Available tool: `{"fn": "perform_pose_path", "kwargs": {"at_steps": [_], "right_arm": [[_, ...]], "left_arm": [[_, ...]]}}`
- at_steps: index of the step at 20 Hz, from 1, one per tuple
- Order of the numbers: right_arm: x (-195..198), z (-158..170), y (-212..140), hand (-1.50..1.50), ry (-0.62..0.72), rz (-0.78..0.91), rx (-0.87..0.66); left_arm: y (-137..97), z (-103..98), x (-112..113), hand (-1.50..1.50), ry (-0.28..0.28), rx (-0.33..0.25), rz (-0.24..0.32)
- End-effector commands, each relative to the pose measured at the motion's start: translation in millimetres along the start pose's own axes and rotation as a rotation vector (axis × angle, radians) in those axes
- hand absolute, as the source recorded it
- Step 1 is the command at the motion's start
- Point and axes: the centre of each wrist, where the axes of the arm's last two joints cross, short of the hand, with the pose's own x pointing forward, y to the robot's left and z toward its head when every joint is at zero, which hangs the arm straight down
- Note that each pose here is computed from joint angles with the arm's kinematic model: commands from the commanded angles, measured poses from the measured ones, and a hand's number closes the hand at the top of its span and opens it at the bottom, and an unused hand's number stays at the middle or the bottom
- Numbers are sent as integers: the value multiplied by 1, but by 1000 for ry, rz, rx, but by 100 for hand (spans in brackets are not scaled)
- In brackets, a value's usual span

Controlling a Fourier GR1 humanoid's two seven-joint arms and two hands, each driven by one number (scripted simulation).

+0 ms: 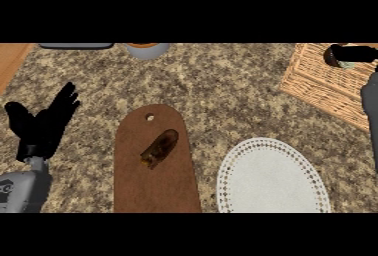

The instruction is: Pick the cupcake from the placemat and place it in the basket

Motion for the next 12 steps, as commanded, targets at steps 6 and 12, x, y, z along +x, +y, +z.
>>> {"fn": "perform_pose_path", "kwargs": {"at_steps": [6, 12], "right_arm": [[-24, -19, 6, -150, -72, -98, 5], [-15, -31, -34, -150, 87, -340, -187]], "left_arm": [[0, 2, 3, 0, 11, -18, 3], [17, 9, -5, 0, 7, 15, 2]]}}
